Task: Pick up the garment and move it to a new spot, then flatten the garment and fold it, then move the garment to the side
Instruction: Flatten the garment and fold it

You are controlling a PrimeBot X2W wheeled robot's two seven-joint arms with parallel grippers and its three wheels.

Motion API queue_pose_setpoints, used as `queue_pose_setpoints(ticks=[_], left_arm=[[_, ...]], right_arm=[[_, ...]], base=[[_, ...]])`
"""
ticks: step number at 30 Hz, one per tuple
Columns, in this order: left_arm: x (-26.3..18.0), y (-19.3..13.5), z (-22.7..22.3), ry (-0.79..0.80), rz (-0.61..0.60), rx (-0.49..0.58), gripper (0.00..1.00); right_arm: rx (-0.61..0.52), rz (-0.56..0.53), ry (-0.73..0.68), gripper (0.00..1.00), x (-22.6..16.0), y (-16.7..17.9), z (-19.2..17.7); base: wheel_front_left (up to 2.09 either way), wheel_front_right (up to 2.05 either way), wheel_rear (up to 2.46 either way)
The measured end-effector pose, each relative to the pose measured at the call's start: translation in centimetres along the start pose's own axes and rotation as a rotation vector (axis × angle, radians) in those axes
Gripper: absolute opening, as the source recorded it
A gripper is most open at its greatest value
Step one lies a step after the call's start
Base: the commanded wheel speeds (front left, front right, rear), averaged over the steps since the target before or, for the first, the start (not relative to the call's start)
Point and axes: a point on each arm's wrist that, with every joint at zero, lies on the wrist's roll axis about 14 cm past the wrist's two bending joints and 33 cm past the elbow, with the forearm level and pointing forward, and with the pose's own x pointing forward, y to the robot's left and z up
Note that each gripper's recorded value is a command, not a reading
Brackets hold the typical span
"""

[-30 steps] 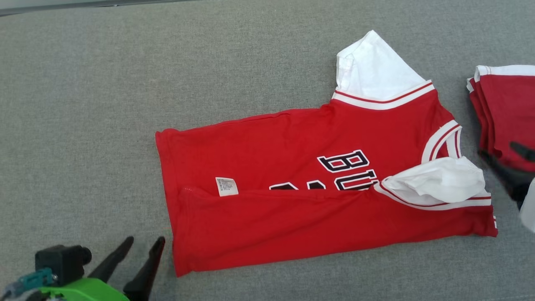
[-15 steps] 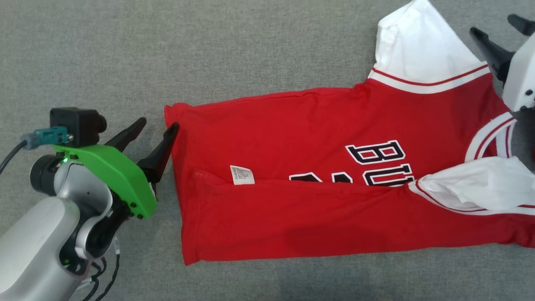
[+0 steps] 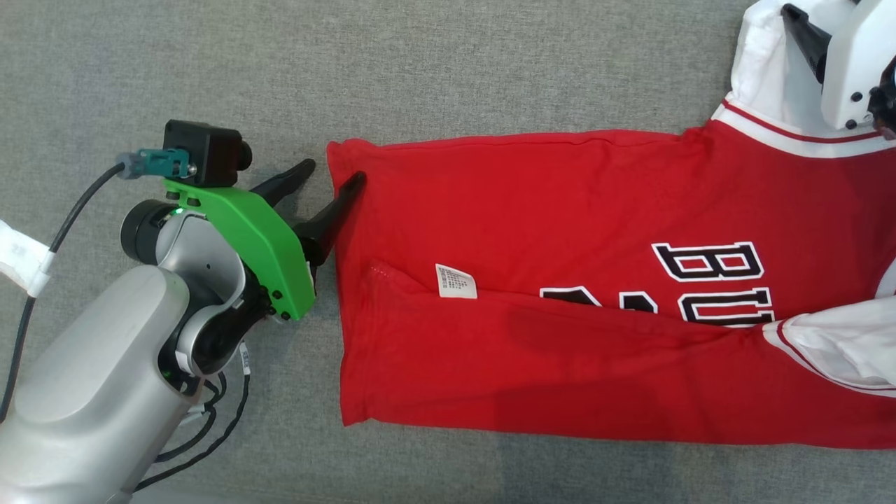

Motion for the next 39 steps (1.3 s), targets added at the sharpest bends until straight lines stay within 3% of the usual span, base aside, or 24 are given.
queue_pose_setpoints(ticks=[16,17,18,19,27,32,39], left_arm=[[1.1,-0.6,0.4,-0.014,-0.032,-0.01,1.0],[1.2,-1.0,0.5,-0.018,-0.047,0.002,0.41],[1.2,-1.1,0.6,-0.022,-0.051,0.004,0.05],[1.3,-1.2,0.6,-0.024,-0.055,0.007,0.0],[1.0,-2.6,0.5,-0.036,-0.1,0.019,0.0],[-0.2,-1.8,2.5,-0.133,-0.054,0.016,0.0],[-2.7,-1.7,3.7,-0.224,-0.023,0.046,0.0]], right_arm=[[0.004,-0.017,0.02,1.0,1.6,-0.6,-0.4],[0.012,-0.01,0.021,0.35,1.6,-0.4,-0.4],[0.013,-0.004,0.021,0.0,1.5,-0.2,-0.4],[0.018,0.004,0.019,0.0,1.5,0.1,-0.4],[0.06,0.047,-0.059,0.0,-0.3,0.9,1.3],[0.084,0.063,-0.198,0.0,-3.1,0.7,4.4],[0.092,0.054,-0.292,0.0,-7.6,-0.2,4.7]], base=[[0.0,0.0,0.0],[0.0,0.0,0.0],[0.0,0.0,0.0],[0.0,0.0,0.0],[0.0,0.0,0.0],[0.0,0.0,0.0],[0.0,0.0,0.0]])
